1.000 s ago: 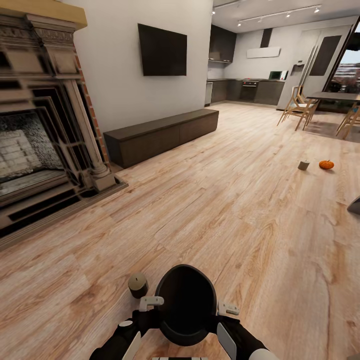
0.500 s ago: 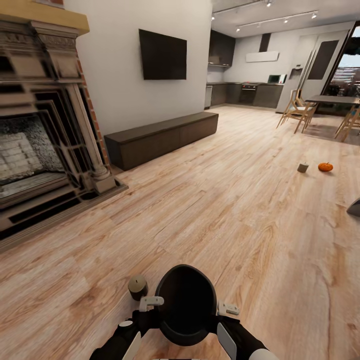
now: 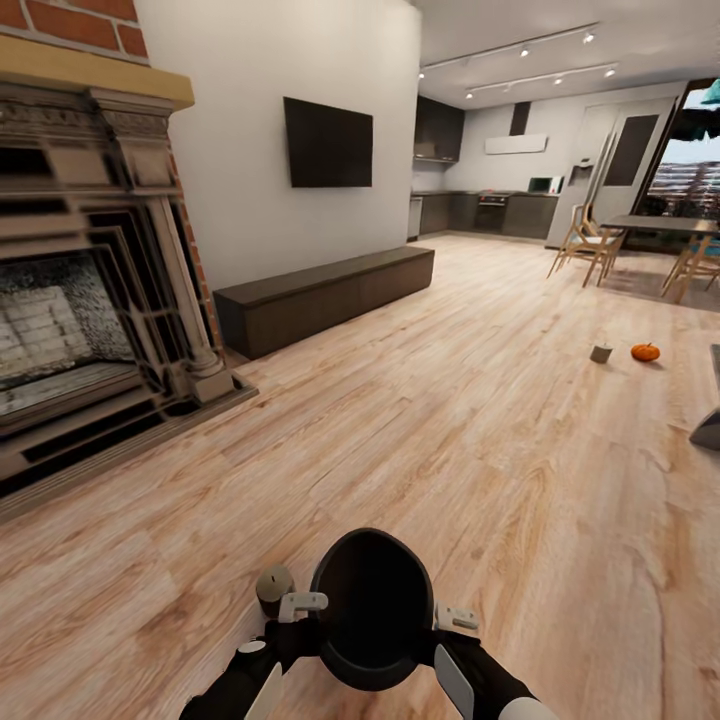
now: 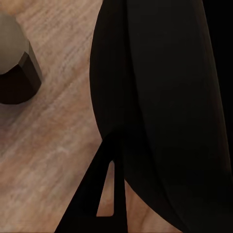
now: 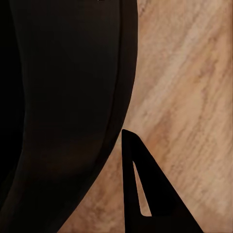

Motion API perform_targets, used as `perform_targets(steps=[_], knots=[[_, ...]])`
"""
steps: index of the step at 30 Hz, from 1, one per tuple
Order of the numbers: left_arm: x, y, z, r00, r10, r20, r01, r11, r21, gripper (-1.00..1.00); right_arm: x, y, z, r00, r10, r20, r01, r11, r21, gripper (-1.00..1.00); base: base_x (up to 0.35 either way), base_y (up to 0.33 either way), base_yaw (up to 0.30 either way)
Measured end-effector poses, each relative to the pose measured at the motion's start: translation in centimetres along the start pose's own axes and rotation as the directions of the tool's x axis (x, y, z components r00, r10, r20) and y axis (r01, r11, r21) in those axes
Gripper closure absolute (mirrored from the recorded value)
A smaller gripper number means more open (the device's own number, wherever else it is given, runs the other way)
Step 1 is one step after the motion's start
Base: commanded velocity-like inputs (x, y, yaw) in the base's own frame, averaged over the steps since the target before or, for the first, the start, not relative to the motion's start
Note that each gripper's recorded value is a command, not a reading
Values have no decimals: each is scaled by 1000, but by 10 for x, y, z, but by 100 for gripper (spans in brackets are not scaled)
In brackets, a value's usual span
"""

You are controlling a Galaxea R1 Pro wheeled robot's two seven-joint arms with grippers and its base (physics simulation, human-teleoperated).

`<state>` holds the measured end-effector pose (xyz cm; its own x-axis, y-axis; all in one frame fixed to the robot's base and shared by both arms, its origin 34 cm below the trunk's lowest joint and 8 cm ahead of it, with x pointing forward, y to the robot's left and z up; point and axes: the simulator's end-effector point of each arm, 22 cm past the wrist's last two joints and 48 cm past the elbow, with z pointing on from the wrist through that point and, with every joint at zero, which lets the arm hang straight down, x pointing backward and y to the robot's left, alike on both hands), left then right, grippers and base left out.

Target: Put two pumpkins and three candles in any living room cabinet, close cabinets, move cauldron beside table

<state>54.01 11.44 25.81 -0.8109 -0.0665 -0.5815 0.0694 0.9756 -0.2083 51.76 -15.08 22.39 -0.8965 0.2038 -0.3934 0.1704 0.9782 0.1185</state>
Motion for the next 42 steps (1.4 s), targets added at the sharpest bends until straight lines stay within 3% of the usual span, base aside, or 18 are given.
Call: perform_targets(steps=[8,21,35,42], knots=[[-16,-3,-8,999,6,32,-6,1000,3,100,-14,3,-10,999,-1,32,1,1000,-7,100,0,0,0],[-16,-3,-8,999,8,33,-8,1000,4,100,-14,4,-10,999,-2,34,2,1000,-7,100,0,0,-6],[-16,-2,-8,999,8,33,-8,1000,4,100,-14,4,-10,999,-1,34,1,1000,-7,100,-109,30,-237],[-16,-2,-8,999,9,33,-9,1000,4,100,-14,4,-10,999,0,34,0,1000,-7,100,-190,72,-60]])
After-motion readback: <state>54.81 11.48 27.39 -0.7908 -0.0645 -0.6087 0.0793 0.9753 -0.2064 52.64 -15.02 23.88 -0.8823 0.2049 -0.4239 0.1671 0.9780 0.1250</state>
